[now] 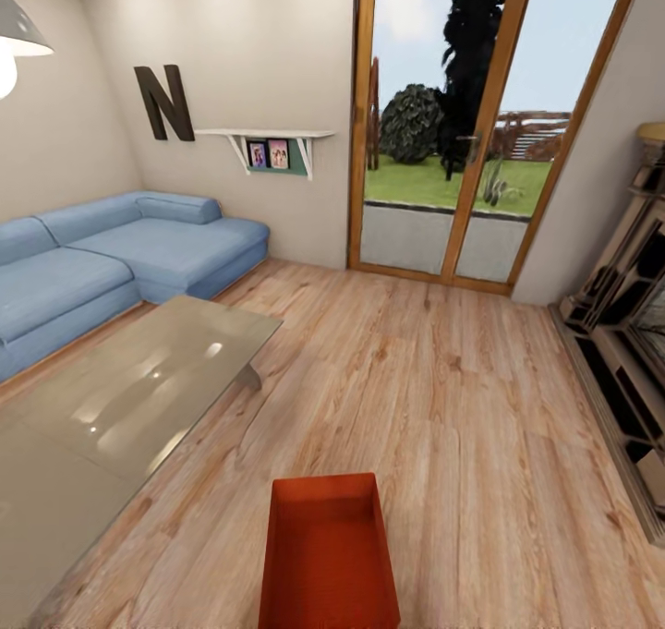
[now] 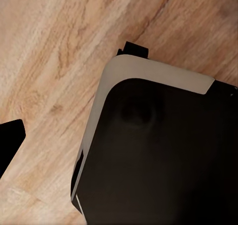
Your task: Move the two storage containers from the living room to the garage. In the garage, place one container on the floor and stack the other container on top of it (either order is fine).
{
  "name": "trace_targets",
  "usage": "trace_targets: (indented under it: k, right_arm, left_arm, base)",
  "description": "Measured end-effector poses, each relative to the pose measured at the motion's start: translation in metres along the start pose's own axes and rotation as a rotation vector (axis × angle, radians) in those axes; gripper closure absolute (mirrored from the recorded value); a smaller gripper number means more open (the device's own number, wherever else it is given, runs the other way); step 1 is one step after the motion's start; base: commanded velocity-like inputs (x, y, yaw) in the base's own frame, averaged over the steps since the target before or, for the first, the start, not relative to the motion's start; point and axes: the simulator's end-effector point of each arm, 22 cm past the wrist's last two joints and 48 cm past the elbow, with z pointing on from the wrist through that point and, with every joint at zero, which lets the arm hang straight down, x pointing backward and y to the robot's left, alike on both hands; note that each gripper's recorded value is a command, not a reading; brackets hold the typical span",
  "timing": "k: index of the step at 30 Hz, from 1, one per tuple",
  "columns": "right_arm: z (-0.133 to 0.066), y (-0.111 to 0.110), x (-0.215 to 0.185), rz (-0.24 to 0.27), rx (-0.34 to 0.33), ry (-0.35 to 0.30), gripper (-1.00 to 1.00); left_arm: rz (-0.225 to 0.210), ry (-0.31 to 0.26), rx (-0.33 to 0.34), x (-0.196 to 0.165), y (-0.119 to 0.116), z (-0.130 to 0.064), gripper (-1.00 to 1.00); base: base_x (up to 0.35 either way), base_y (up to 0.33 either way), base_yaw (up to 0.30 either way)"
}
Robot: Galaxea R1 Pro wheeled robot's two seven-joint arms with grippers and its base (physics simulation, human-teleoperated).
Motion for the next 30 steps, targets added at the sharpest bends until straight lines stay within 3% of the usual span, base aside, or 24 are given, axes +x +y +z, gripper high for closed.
trace_targets:
  k: [30]
  right_arm:
    - [0.001,0.003,0.018,-0.003,-0.008,0.046,-1.0]
  left_arm:
    - [0.004,0.045,-0.014,0.018,0.005,0.003,-1.0]
  base:
    - [0.0,0.0,0.0]
